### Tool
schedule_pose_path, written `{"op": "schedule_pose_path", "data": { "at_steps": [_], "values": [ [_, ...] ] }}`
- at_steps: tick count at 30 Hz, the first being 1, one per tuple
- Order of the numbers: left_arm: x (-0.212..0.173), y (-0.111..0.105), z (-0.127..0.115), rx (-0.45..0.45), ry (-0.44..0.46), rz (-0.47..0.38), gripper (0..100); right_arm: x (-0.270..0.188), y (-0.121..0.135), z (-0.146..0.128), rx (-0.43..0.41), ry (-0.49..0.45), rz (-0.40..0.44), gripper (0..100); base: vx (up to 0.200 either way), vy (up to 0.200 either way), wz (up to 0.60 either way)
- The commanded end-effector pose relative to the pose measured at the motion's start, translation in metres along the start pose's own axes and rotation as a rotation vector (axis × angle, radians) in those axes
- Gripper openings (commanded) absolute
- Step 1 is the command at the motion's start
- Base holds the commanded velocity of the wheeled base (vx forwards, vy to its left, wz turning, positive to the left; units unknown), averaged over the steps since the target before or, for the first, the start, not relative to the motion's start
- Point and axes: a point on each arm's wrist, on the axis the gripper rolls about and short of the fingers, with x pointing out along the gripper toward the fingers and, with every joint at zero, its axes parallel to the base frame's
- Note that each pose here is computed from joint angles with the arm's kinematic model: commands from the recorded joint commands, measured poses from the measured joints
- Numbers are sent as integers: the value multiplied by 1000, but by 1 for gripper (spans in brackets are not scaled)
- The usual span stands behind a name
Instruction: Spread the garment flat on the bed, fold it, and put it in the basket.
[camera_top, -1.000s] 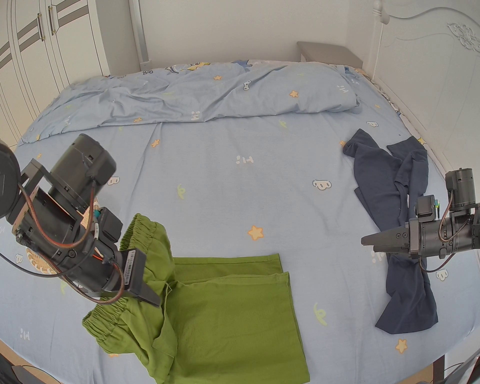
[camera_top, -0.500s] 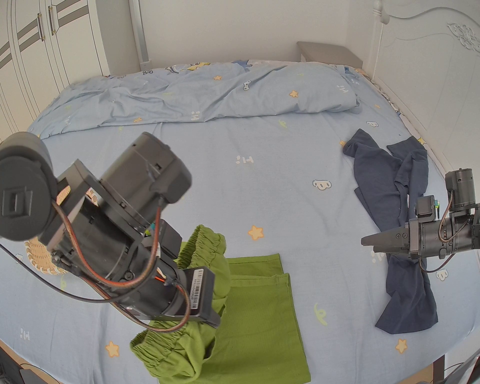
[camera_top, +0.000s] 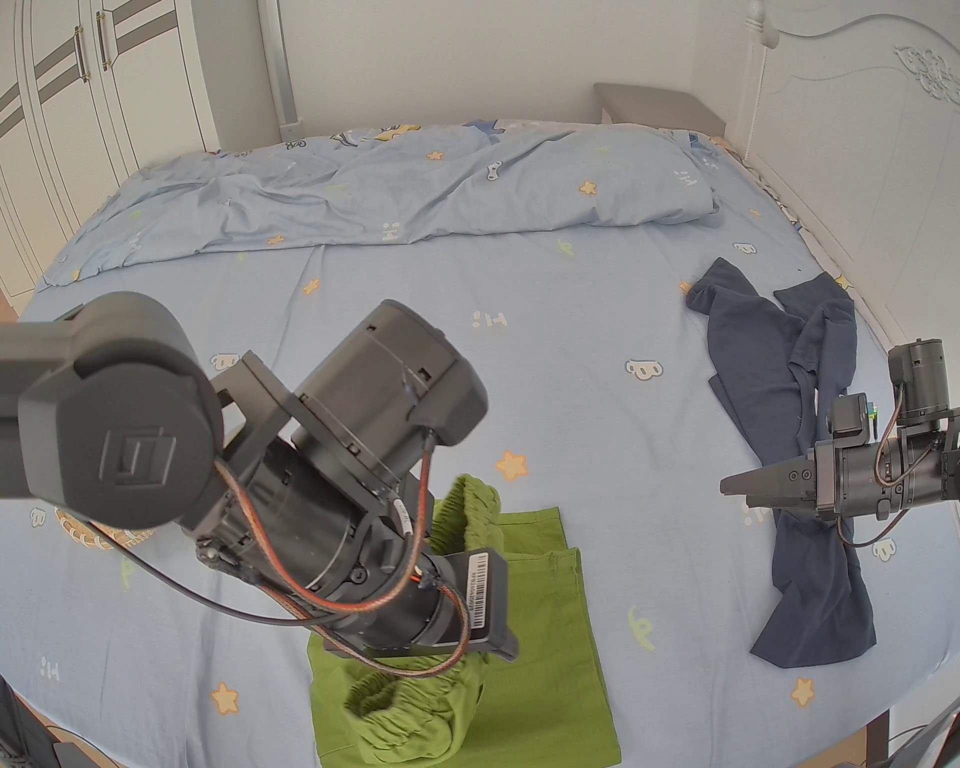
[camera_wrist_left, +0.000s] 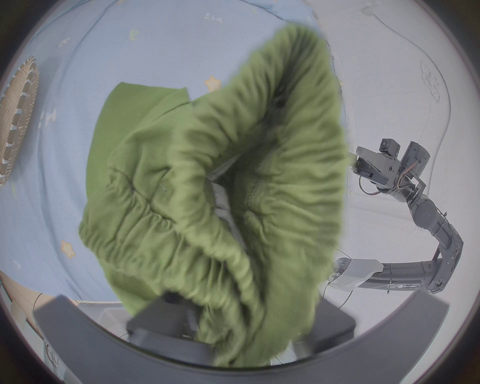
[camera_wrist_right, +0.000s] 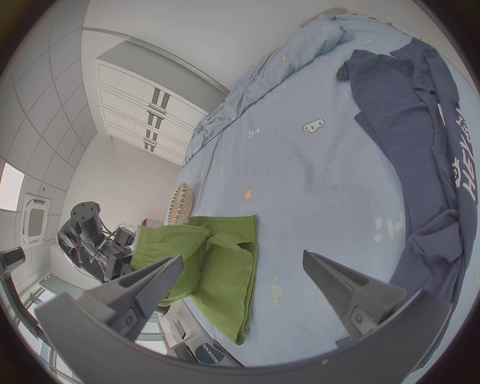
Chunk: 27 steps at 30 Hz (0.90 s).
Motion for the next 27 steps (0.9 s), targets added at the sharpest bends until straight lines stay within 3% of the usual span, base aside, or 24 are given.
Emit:
{"op": "schedule_pose_path", "data": {
  "at_steps": [1, 10, 14, 17, 21, 27],
  "values": [
    [10, -3, -1, 4, 20, 7, 100, 1, -1, 0, 0, 3, 0, 100, 0, 0, 0],
    [21, -15, -4, 7, -14, -72, 100, 2, 1, -2, -4, 8, 1, 100, 0, 0, 0],
    [20, -10, -1, -19, -38, -92, 100, 1, 1, -1, -5, 5, 1, 100, 0, 0, 0],
    [8, 6, 9, -70, -72, -93, 100, 1, 2, -1, -7, 4, 2, 100, 0, 0, 0],
    [-27, 66, 22, -215, -89, -172, 100, -7, 12, -1, -36, -19, 13, 100, 0, 0, 0],
    [-20, 158, 8, -176, -50, -279, 100, -13, 23, -5, -56, -16, 31, 100, 0, 0, 0]
  ]
}}
